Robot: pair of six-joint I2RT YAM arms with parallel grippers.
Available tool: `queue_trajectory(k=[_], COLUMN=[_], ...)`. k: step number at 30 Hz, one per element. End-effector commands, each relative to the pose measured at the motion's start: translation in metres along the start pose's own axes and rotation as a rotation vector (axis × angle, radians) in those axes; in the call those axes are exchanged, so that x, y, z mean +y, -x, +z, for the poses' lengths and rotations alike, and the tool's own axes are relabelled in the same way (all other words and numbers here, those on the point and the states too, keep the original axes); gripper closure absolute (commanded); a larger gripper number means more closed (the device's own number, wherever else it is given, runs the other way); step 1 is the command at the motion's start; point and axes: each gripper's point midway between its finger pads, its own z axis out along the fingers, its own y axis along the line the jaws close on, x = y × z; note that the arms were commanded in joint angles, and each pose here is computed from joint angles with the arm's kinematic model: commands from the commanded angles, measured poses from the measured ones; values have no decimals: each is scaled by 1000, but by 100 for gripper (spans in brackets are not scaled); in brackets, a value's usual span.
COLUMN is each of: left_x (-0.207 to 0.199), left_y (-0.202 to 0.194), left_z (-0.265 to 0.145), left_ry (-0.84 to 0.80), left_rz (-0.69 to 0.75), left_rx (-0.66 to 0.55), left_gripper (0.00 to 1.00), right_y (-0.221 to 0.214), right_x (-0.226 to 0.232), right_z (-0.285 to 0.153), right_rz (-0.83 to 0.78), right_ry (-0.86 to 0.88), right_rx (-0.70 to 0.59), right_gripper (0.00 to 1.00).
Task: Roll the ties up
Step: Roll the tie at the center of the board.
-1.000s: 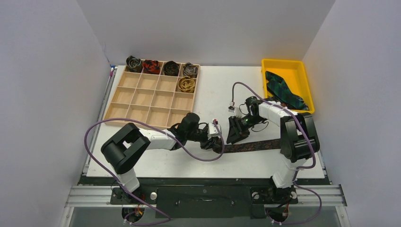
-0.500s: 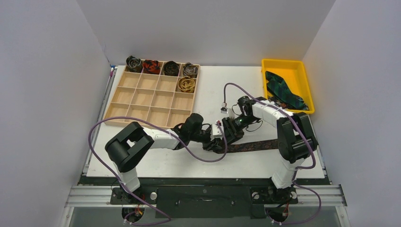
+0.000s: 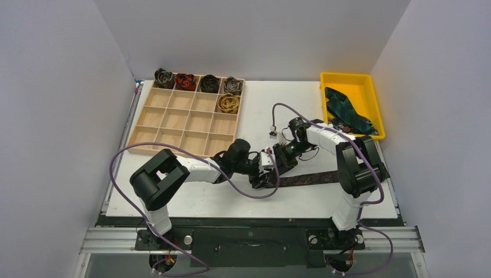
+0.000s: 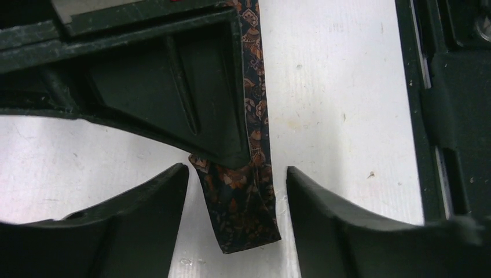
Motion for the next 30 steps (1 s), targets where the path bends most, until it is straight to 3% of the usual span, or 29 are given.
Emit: queue_trajectory(k=[1,4,8,11,14,16,21,30], left_x=[6,3,2,5,11,13,9,7], left_y=[16,4,-12,-18,-16,-9,-2,-6], left_z=[-11,-21,-21,-16,-10,-6,3,9], left_ry=[34,49,65,80,90,89,61,30], left_rz=[26,37,45,51,51,57,70,61], left_rx=[-51,-33,9,25,24,9,-3,26], left_gripper=[32,21,20,29,50,56,61,60], right_y=[5,4,0,-4,-6,-7,-3,2], right_x=[-4,-3,1,1,0,0,4,6], right_z=[-6,-9,-8,-7,-7,-7,-9,-7], right_rz=[-20,-20,-22,-24,-22,-18,-22,-34], right_ry=[7,24,53,64,62,62,70,70], right_rx=[-35,-39,-30,-22,-16,-10,-13,-9], right_gripper=[100,100,100,100,100,96,69,68])
